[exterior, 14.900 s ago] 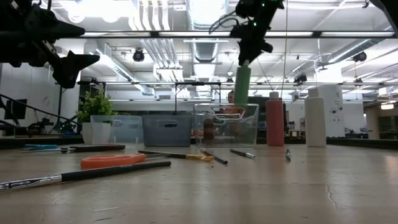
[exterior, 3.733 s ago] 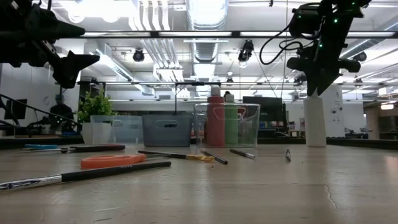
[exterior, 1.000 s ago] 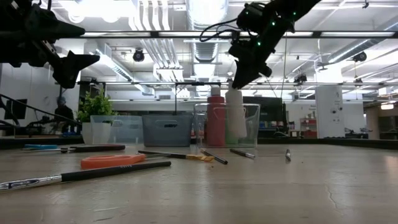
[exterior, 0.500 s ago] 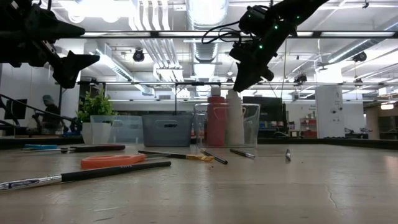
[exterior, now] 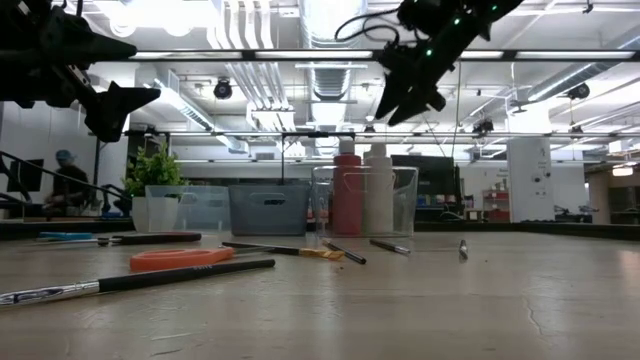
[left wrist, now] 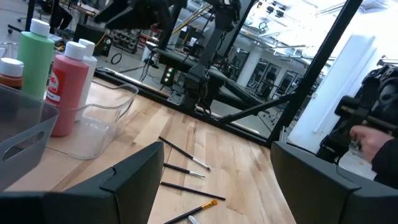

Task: Pick & Place Paint Supplies
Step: Put the top right silver paintbrush into the black bin

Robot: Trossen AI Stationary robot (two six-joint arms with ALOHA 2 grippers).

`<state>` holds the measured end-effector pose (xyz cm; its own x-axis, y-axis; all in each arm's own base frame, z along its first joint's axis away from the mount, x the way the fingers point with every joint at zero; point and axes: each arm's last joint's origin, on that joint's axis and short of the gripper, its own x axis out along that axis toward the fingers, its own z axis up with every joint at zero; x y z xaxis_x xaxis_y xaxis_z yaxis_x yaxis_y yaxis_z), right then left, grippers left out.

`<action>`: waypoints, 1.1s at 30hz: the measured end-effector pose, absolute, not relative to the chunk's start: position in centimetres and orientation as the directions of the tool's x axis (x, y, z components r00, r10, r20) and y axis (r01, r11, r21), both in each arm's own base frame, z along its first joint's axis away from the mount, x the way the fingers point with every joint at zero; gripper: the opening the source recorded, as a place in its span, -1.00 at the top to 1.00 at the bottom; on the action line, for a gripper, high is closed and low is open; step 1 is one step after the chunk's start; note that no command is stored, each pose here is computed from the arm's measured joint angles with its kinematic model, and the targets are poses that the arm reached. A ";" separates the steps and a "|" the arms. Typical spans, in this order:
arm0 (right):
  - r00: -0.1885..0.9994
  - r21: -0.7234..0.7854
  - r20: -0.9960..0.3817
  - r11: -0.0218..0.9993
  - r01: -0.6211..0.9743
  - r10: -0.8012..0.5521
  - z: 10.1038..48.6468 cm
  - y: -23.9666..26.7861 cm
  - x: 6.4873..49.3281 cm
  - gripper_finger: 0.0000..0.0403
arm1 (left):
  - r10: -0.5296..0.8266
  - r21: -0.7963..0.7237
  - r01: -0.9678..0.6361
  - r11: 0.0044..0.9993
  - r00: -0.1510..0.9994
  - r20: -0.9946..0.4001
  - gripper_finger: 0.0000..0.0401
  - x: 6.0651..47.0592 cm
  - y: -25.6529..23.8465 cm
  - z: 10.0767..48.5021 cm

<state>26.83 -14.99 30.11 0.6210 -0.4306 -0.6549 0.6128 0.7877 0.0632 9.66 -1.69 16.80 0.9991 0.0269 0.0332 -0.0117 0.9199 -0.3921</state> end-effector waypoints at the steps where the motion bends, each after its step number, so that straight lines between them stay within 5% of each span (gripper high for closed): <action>1: 0.631 0.053 -0.641 0.795 0.604 -0.436 30.7 -14.8 26.5 -0.22 | 0.027 -0.392 -0.012 0.920 0.999 0.033 -0.51 9.7 -1.7 16.8; 7: 0.699 -0.025 -0.565 0.857 0.515 -0.437 33.7 -13.4 24.1 -0.25 | 0.027 -0.392 -0.012 0.920 0.999 0.033 -0.51 9.7 -1.7 16.8; 21: 0.872 -0.021 -0.483 0.997 0.080 -0.080 35.0 -10.6 21.5 -0.25 | 0.027 -0.392 -0.012 0.920 0.999 0.033 -0.51 9.7 -1.7 16.8; 29: 0.847 0.189 -0.532 0.977 0.103 0.014 32.9 -8.8 22.6 -0.20 | 0.027 -0.392 -0.012 0.920 0.999 0.033 -0.51 9.7 -1.7 16.8; 33: 0.825 0.173 -0.564 0.970 0.173 -0.046 32.4 -7.2 23.2 -0.05 | 0.027 -0.392 -0.012 0.920 0.999 0.034 -0.51 9.7 -1.7 16.8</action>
